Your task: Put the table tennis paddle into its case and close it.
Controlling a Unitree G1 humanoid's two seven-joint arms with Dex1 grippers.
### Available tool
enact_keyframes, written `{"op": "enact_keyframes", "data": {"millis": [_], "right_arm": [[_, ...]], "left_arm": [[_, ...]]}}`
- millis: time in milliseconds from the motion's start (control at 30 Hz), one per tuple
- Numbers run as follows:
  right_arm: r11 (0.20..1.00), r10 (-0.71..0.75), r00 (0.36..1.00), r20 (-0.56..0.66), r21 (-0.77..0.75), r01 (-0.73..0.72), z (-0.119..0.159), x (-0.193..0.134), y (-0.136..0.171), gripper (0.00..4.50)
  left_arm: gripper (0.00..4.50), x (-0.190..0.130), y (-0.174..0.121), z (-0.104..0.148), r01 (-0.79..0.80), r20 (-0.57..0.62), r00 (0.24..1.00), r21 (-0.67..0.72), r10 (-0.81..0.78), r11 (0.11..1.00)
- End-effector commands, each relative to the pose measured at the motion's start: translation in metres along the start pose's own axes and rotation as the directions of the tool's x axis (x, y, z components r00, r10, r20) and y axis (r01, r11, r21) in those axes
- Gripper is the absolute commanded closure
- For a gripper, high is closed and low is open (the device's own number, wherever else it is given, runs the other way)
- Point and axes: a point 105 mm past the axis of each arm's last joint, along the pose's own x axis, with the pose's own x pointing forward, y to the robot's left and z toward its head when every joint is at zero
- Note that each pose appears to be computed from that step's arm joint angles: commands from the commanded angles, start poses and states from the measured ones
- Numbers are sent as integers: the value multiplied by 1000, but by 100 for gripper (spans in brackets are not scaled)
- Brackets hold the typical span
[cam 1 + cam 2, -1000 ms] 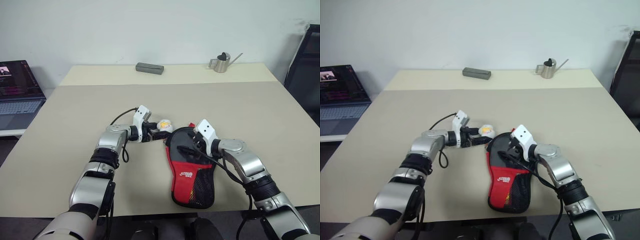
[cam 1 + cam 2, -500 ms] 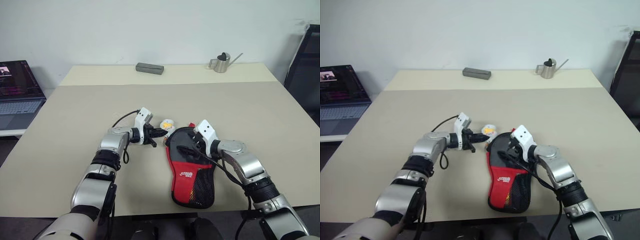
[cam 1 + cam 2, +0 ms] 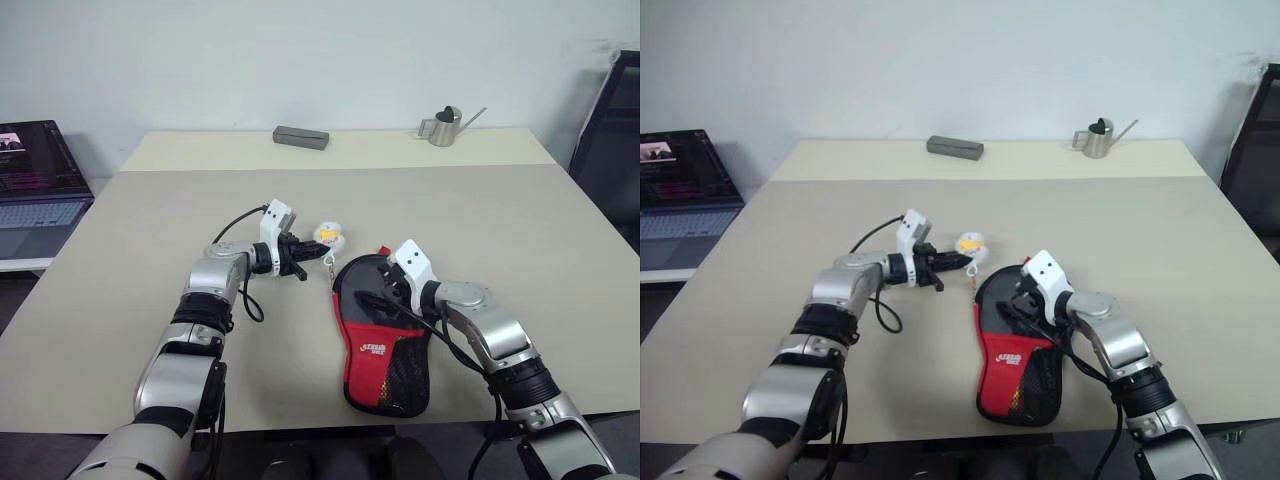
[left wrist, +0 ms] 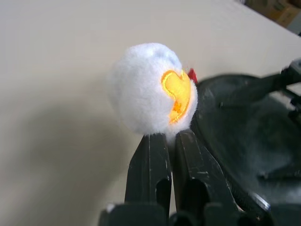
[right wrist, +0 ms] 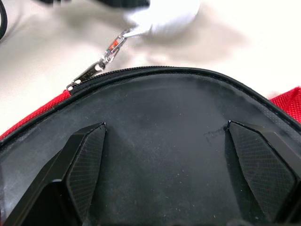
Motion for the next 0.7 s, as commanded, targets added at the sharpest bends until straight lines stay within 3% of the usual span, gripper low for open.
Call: {"op": "enact_keyframes", "data": {"millis": [33, 700], "right_arm": [[998, 7, 993, -119, 64, 0, -35, 4, 6, 0], [995, 2, 992, -125, 101, 11, -42, 14, 22, 0]], "left_arm": [[448, 0, 3, 19, -21, 51, 999, 37, 19, 999], [448, 39, 5, 44, -101, 43, 995, 164, 95, 981]]}}
